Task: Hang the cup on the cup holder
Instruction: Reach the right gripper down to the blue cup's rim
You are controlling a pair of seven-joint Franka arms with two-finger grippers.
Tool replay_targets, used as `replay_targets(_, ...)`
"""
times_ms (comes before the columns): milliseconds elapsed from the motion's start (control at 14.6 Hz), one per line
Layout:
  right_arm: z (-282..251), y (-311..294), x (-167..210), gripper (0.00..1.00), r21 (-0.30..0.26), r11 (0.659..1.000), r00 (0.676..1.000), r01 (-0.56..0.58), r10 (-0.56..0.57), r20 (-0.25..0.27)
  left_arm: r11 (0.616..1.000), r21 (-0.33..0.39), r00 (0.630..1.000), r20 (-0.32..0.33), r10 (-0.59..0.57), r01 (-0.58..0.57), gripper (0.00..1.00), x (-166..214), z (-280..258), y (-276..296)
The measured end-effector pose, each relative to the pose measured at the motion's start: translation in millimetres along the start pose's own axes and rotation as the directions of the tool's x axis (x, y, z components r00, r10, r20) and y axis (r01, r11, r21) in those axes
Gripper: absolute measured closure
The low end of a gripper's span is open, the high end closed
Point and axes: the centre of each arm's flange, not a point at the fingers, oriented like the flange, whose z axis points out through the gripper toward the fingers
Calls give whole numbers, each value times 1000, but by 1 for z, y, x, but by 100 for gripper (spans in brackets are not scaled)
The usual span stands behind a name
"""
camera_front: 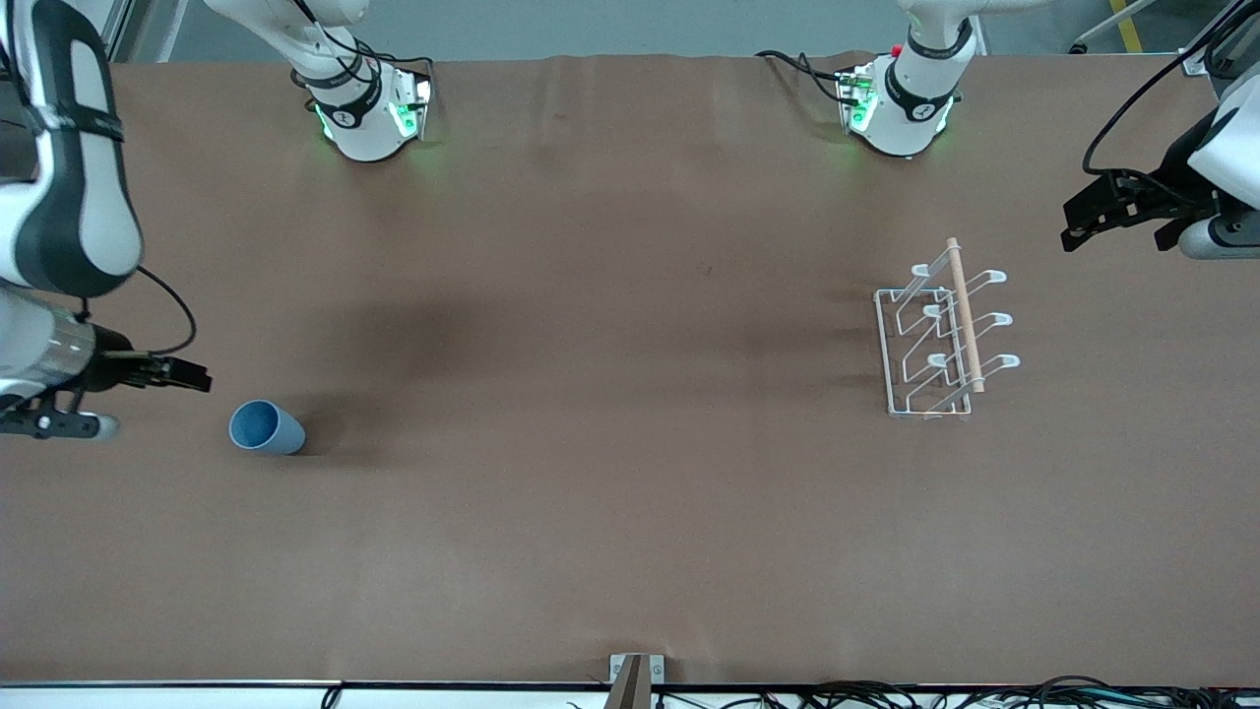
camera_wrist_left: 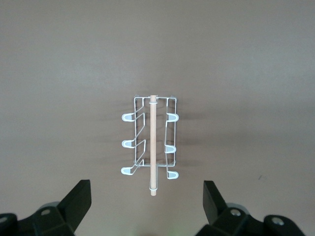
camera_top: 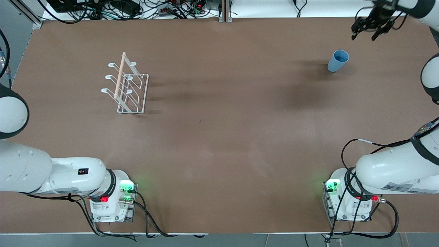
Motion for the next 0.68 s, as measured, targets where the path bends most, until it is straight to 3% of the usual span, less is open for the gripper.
replay_targets(341, 67, 4, 12, 7, -6, 1000, 999, 13, -13, -34, 1000, -1, 1000, 12, 24, -24, 0, 3, 7, 13)
replay_targets(683, 112, 28, 19, 10, -6, 1000, 999, -13, 13, -29, 999, -4, 998, 42, 48, -48, 0, 11, 23, 26)
